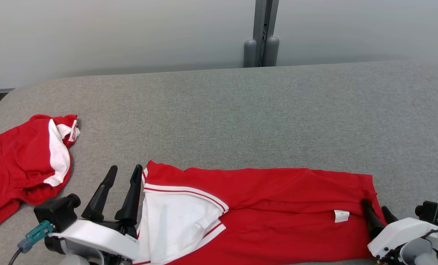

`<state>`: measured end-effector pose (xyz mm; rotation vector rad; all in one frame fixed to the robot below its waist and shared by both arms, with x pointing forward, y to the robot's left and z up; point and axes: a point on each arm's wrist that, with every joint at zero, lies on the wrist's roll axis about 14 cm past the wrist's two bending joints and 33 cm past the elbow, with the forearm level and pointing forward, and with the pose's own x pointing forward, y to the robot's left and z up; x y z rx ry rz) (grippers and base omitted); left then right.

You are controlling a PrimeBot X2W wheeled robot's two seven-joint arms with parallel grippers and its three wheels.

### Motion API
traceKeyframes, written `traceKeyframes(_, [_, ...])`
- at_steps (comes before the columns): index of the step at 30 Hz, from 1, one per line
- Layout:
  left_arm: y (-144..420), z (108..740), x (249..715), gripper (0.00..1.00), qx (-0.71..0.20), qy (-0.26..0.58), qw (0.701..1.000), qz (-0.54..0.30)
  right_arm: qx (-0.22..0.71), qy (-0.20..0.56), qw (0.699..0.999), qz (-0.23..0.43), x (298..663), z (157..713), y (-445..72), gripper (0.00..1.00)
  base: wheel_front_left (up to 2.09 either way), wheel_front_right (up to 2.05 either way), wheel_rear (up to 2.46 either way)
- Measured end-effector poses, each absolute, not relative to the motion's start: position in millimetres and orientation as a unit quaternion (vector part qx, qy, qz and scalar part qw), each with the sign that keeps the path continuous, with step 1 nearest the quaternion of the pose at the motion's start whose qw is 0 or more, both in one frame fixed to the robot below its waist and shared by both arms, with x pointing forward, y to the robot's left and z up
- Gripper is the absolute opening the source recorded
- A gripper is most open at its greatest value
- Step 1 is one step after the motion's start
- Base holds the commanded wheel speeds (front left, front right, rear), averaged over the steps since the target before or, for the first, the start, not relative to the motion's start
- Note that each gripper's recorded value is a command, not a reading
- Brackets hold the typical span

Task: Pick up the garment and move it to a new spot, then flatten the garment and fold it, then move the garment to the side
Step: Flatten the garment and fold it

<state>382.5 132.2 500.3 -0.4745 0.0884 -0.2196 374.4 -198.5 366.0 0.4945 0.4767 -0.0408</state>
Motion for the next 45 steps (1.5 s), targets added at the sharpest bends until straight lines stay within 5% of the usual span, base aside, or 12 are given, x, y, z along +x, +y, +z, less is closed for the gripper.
traceKeyframes(4, [131.6, 496.2, 383.2, 1.00, -0.236, 0.045, 0.965, -0.109, 0.247, 0.256, 0.935, -0.008, 378.0, 361.7, -189.0, 1.00, 0.00, 0.00, 0.00])
traceKeyframes(6, [133.8, 493.4, 382.7, 1.00, -0.232, 0.048, 0.966, -0.106, 0.249, 0.263, 0.932, 0.003, 379.1, 361.4, -182.0, 0.13, 0.00, 0.00, 0.00])
traceKeyframes(7, [134.4, 492.5, 382.5, 1.00, -0.233, 0.048, 0.966, -0.106, 0.249, 0.263, 0.932, 0.008, 379.8, 362.1, -179.6, 0.00, 0.00, 0.00, 0.00])
traceKeyframes(17, [129.1, 490.7, 383.0, 1.00, -0.232, 0.048, 0.965, -0.111, 0.256, 0.240, 0.936, 0.036, 389.7, 381.6, -170.5, 0.00, 0.00, 0.00, 0.00])
traceKeyframes(32, [128.8, 497.7, 386.9, 1.00, -0.221, 0.034, 0.969, -0.109, 0.185, 0.190, 0.964, -0.019, 422.6, 442.7, -277.3, 0.00, 0.00, 0.00, 0.00])
traceKeyframes(45, [173.6, 513.0, 370.2, 1.00, -0.175, -0.026, 0.984, -0.019, 0.228, 0.133, 0.962, 0.064, 419.5, 484.0, -222.3, 0.00, 0.00, 0.00, 0.00])
